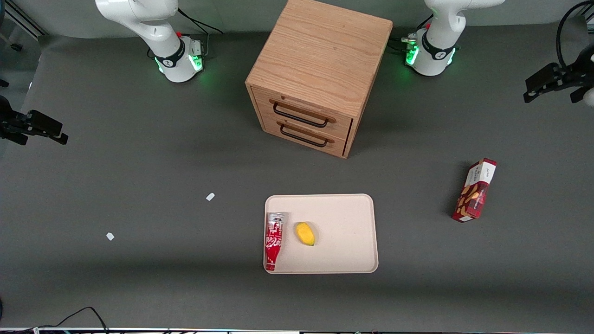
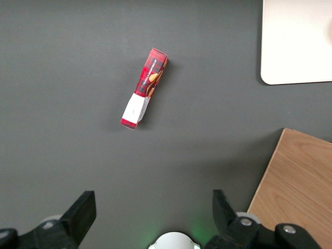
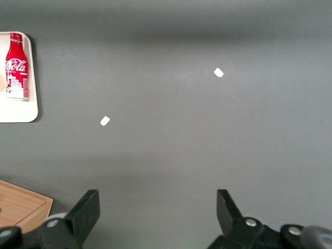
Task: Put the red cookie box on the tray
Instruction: 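Move the left gripper down over the red tartan cookie box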
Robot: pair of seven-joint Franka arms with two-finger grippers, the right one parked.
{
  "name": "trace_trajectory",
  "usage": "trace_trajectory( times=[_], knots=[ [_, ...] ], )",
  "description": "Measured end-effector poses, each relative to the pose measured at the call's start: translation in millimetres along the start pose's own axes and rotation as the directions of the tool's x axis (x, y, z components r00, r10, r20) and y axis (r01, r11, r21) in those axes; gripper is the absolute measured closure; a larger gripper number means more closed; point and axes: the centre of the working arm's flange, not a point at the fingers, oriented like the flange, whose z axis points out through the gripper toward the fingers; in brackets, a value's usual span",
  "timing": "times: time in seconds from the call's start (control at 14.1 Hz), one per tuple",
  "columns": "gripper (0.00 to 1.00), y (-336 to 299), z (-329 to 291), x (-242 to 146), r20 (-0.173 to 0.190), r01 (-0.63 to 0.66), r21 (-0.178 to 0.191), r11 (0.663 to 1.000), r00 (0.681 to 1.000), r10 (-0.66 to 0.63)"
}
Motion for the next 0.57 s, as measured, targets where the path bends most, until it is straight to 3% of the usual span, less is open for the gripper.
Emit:
trace_trajectory(
  times=[0.14,0.42,0.57],
  knots=[
    [0.0,-0.3,32.5,24.1,0.017,-0.047,-0.002,0.999,0.999,0.047],
    [0.0,-6.4,121.3,62.1,-0.008,-0.2,0.018,0.98,0.98,0.201],
    [0.0,-15.0,175.1,71.6,-0.001,-0.241,0.043,0.97,0.971,0.241]
  ],
)
